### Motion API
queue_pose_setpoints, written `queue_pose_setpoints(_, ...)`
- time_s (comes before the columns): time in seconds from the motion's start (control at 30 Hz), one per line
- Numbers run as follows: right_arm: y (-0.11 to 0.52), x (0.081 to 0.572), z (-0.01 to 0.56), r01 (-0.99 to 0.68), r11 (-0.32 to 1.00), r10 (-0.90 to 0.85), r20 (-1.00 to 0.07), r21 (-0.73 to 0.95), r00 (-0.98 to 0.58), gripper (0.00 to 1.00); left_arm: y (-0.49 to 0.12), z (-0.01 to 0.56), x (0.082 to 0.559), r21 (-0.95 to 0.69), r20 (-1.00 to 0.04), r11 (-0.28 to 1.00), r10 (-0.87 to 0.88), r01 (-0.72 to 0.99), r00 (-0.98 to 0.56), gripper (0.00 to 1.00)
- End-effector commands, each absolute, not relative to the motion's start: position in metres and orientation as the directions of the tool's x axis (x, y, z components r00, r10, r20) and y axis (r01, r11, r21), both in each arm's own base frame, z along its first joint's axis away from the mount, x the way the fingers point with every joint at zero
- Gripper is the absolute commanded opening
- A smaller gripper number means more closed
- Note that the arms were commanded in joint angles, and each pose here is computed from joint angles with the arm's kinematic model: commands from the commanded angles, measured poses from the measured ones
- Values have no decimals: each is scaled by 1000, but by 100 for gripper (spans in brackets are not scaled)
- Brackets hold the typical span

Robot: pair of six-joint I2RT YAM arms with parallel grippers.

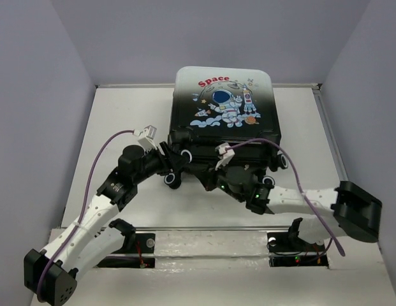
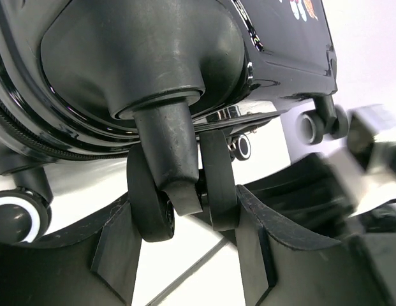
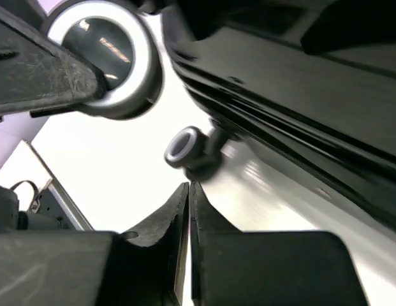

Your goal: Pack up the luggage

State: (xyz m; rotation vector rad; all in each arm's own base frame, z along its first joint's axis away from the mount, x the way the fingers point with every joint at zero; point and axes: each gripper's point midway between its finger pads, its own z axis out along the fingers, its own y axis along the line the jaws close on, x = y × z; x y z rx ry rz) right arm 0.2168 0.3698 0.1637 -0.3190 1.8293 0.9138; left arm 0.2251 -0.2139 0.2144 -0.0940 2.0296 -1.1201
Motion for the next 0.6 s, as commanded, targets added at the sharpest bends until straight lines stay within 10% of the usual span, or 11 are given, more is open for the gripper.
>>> queue_pose_setpoints(0.0,305,208,141,-446,793,168,-852,416,-496,16,-237,275,211,-709,-704,432,-409,557,-580,6)
queue_pose_setpoints(0.2,221,190,101,-244,904,170,-820,350,-547,55,-236,272,206,-728,-685,392,-444,562,-578,6)
queue_pose_setpoints(0.57,162,212,95,16,956,256,-812,291,-524,67,-220,276,205,-711,-703,441,-484,548,-521,6)
